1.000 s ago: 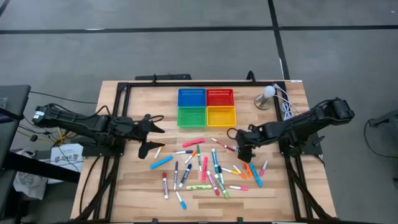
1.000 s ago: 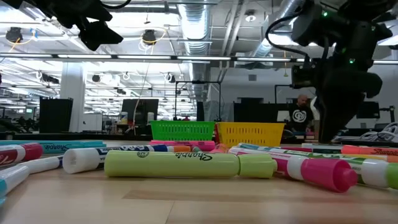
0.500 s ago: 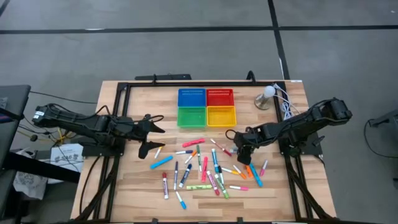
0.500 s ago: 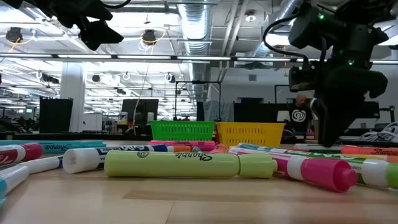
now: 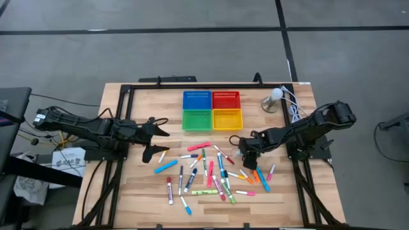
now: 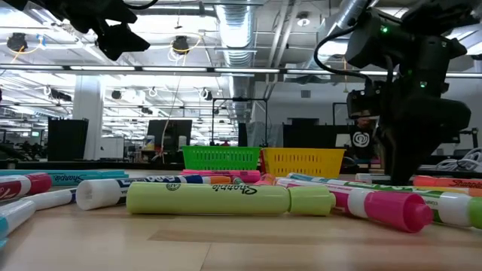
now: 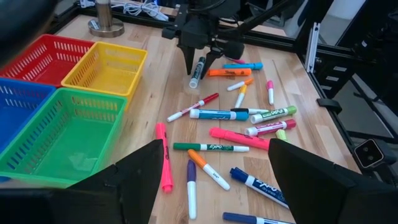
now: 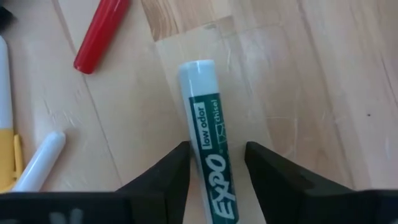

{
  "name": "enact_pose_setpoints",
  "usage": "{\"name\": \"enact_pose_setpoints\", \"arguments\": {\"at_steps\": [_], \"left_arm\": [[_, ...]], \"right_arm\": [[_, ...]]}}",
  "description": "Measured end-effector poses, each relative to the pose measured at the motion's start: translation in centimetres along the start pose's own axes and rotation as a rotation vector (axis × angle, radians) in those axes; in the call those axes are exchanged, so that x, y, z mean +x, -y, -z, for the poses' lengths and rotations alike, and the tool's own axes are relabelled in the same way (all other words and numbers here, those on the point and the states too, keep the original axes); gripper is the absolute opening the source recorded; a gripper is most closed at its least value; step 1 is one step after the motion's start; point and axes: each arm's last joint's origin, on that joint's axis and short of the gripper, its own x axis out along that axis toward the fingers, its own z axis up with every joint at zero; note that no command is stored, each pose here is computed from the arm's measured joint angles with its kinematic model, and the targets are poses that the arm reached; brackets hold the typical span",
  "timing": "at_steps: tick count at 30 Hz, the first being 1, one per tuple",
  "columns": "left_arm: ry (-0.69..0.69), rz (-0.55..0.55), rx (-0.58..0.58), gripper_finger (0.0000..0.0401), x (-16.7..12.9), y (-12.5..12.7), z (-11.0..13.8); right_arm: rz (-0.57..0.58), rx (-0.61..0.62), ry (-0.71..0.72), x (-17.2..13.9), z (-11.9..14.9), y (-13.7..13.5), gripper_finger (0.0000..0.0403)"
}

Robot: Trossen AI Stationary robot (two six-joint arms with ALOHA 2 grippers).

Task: Pick & Place Markers
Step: Put the green thick dry erase marker into the red bin

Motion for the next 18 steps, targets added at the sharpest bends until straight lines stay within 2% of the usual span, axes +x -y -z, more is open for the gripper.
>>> {"name": "enact_pose_setpoints", "arguments": {"at_steps": [7,10,18], "left_arm": [[0.003,0.0,0.0,0.029,0.0,0.0,0.0],[0.003,0.001,0.0,0.029,0.0,0.0,0.0],[0.003,0.0,0.0,0.029,0.0,0.0,0.0]], "right_arm": [[-0.019,0.035,0.033,-0.8,0.0,0.1,0.0065],[-0.039,0.05,0.044,-1.1,-0.1,0.2,0.0045],[-0.034,0.145,0.051,-1.2,-0.3,0.6,0.0077]]}}
